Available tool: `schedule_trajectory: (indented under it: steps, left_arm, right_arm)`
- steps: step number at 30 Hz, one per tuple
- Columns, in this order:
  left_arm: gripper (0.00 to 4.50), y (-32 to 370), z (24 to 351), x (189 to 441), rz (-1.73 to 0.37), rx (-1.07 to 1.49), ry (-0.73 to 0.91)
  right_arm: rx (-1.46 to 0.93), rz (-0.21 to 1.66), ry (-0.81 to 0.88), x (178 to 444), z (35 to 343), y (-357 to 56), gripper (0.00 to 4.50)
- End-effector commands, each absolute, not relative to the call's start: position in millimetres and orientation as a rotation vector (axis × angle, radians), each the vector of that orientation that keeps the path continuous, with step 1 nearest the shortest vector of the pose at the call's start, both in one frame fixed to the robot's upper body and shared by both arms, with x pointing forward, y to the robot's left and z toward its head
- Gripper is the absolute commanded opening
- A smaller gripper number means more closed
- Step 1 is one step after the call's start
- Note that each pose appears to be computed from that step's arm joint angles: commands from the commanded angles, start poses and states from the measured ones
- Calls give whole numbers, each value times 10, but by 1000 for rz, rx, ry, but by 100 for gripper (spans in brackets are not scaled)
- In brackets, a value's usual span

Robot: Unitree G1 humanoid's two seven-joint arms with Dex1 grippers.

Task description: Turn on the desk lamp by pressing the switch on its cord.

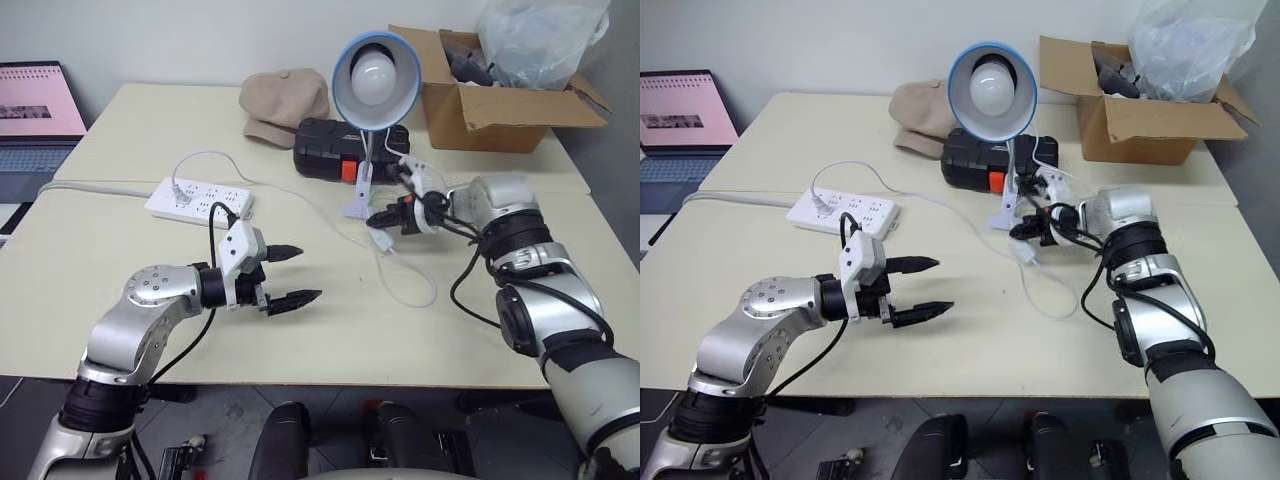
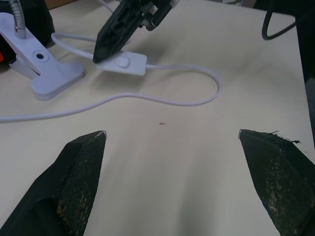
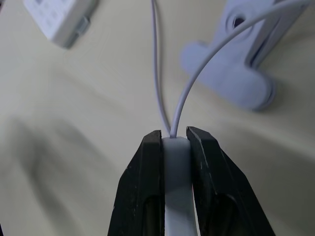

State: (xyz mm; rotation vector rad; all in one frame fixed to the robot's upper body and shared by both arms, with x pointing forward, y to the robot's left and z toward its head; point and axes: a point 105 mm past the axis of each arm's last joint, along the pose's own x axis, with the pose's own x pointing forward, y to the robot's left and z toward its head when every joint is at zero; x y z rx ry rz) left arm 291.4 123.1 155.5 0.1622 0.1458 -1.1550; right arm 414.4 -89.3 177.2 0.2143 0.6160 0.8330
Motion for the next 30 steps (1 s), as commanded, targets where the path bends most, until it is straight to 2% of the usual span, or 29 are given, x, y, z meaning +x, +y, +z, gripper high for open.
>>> schedule_trajectory:
  steps: [1,6,12,19,30]
  left_arm:
    - [450,1124,1836,2944,-1205,21,92]
    - [450,839,1989,2990,-1288,-143,84]
    - [450,673,1997,2997,-1349,-251,120]
    - [450,548,2045,3029,-1396,-336,117]
    - [450,388,2104,2970,-1466,-440,111]
  right_arm:
    - [268,992,375,3954,2233,-902,38]
    - [324,1097,282,3633,2366,-980,38]
    - [320,1142,245,3386,2430,-968,38]
    - [299,1189,236,3197,2446,-905,38]
    - [295,1221,233,3107,2498,-835,38]
